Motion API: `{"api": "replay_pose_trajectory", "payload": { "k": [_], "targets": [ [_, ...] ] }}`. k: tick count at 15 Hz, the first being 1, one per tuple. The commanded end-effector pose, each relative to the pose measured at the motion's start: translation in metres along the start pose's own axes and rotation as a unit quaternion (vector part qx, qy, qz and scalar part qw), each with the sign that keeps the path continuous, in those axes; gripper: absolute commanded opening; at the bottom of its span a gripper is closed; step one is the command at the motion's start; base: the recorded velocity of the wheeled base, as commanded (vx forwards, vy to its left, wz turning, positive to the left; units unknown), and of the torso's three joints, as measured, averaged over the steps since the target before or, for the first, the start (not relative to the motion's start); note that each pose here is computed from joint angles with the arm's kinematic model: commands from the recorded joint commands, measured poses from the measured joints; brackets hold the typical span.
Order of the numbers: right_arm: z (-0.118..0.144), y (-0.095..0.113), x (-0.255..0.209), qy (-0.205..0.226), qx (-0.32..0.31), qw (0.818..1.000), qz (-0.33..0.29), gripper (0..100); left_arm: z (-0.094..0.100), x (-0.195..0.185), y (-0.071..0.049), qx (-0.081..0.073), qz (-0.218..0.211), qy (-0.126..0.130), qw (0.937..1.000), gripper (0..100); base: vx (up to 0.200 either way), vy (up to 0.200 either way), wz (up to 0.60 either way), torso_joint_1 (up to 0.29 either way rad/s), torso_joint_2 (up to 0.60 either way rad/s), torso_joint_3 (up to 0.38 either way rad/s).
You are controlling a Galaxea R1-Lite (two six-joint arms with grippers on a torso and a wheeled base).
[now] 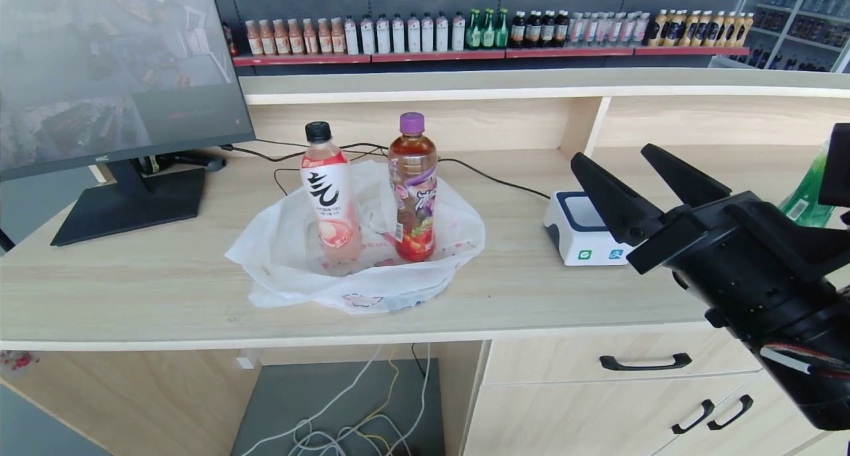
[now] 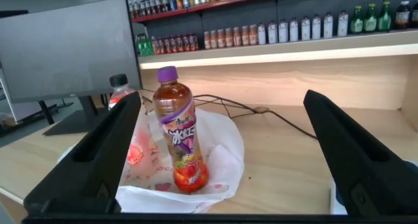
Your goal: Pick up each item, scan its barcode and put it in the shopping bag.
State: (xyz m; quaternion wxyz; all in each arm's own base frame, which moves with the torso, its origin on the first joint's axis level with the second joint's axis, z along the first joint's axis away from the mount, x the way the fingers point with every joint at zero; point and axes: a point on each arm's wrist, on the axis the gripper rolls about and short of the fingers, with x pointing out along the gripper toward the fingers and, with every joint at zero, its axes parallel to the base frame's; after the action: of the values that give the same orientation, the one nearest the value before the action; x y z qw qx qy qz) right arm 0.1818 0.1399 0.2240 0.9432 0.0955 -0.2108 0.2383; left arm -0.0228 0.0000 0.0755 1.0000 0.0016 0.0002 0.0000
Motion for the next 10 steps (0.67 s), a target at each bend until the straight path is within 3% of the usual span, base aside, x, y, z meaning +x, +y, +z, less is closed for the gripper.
{"api": "replay_pose_trajectory", "payload": {
  "k": [1,10],
  "targets": [
    [-0.0004,0.0002,0.0003,0.0,0.0,1.0,0.0,100,0.0,0.0,0.0,0.0,0.0,0.0,1.0,100,0.0,-0.2,0.0,0.007,0.01,0.002],
    [-0.001,0.0001,-0.0002,0.002,0.0,1.0,0.0,100,0.0,0.0,0.0,-0.001,0.0,0.0,1.0,100,0.0,-0.2,0.0,0.003,0.0,0.004]
  ]
}}
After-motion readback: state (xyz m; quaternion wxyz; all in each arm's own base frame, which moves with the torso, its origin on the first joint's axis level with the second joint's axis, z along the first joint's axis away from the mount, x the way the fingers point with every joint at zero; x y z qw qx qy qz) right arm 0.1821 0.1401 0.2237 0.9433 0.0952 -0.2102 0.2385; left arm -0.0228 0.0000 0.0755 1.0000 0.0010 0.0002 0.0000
